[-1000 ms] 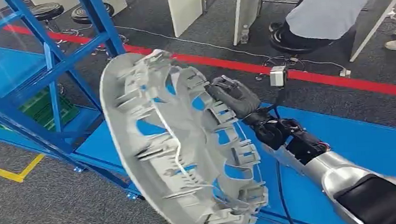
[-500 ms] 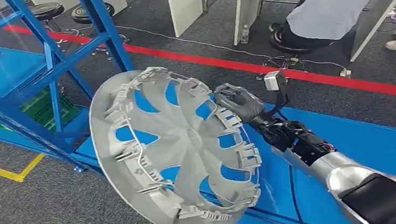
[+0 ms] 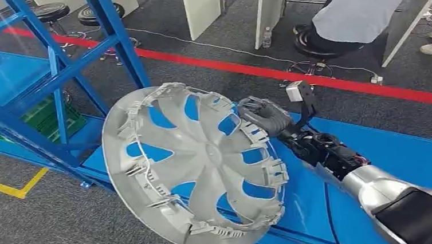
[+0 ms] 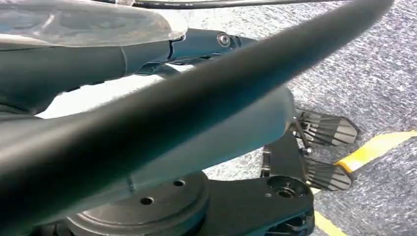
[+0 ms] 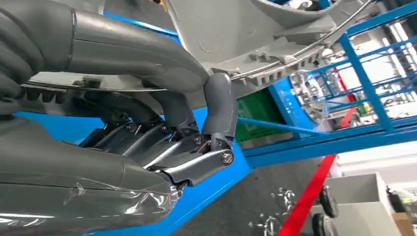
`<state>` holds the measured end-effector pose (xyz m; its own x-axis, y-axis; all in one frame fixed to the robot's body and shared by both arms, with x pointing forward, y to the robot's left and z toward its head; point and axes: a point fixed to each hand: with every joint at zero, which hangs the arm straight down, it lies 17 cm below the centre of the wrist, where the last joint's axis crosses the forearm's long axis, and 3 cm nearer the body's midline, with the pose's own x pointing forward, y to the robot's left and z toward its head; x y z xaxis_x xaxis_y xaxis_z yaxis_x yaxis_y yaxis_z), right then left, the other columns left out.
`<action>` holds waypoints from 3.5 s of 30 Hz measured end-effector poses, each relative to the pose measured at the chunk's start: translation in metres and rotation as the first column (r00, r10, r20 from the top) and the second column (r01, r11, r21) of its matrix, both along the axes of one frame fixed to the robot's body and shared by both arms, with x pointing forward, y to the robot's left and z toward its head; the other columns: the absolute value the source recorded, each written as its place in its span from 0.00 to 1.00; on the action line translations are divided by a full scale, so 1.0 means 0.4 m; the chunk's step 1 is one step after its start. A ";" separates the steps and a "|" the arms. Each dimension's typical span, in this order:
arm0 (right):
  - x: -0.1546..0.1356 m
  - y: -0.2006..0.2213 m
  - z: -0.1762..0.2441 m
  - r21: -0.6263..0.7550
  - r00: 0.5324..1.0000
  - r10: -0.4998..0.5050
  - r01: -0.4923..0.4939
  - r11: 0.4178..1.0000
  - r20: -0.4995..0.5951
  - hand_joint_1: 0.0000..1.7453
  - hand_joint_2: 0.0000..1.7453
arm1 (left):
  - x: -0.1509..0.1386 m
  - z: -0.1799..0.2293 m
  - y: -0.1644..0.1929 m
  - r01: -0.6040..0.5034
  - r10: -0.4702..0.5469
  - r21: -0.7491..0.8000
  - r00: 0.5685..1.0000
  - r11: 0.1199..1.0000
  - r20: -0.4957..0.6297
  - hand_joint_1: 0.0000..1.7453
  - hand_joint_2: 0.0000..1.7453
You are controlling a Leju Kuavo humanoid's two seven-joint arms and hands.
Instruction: Take the parts from the cabinet and place them on the table.
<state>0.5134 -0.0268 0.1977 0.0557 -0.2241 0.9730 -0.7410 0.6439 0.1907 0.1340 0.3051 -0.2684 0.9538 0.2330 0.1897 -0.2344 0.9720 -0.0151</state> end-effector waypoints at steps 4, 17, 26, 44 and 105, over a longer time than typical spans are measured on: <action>0.002 -0.005 -0.016 -0.025 1.000 -0.003 0.003 1.000 -0.005 1.00 1.00 | -0.001 0.000 0.000 -0.001 0.001 0.000 1.000 1.000 -0.001 0.00 0.00; 0.017 -0.028 -0.068 -0.141 0.999 -0.031 0.030 0.990 -0.006 1.00 1.00 | -0.001 0.000 0.001 -0.002 0.002 0.001 1.000 1.000 0.001 0.00 0.00; 0.061 -0.095 -0.115 -0.341 0.996 -0.073 0.085 0.936 0.050 1.00 1.00 | 0.011 0.003 0.002 0.007 -0.007 0.001 1.000 1.000 0.009 0.00 0.00; 0.087 -0.169 -0.170 -0.481 0.993 -0.094 0.119 0.869 0.077 1.00 1.00 | 0.027 0.006 0.003 0.012 -0.012 0.003 1.000 1.000 0.014 0.00 0.00; 0.221 -0.387 -0.188 -0.845 0.858 0.102 0.464 0.264 0.503 0.00 1.00 | 0.047 0.011 -0.009 0.015 -0.015 -0.004 1.000 1.000 0.015 0.00 0.00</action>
<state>0.6020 -0.1816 0.1224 -0.2694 0.8795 0.3922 -0.3787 0.2777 -0.8829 0.1526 0.3014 -0.2640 0.9544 0.2191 0.2028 -0.2191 0.9754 -0.0227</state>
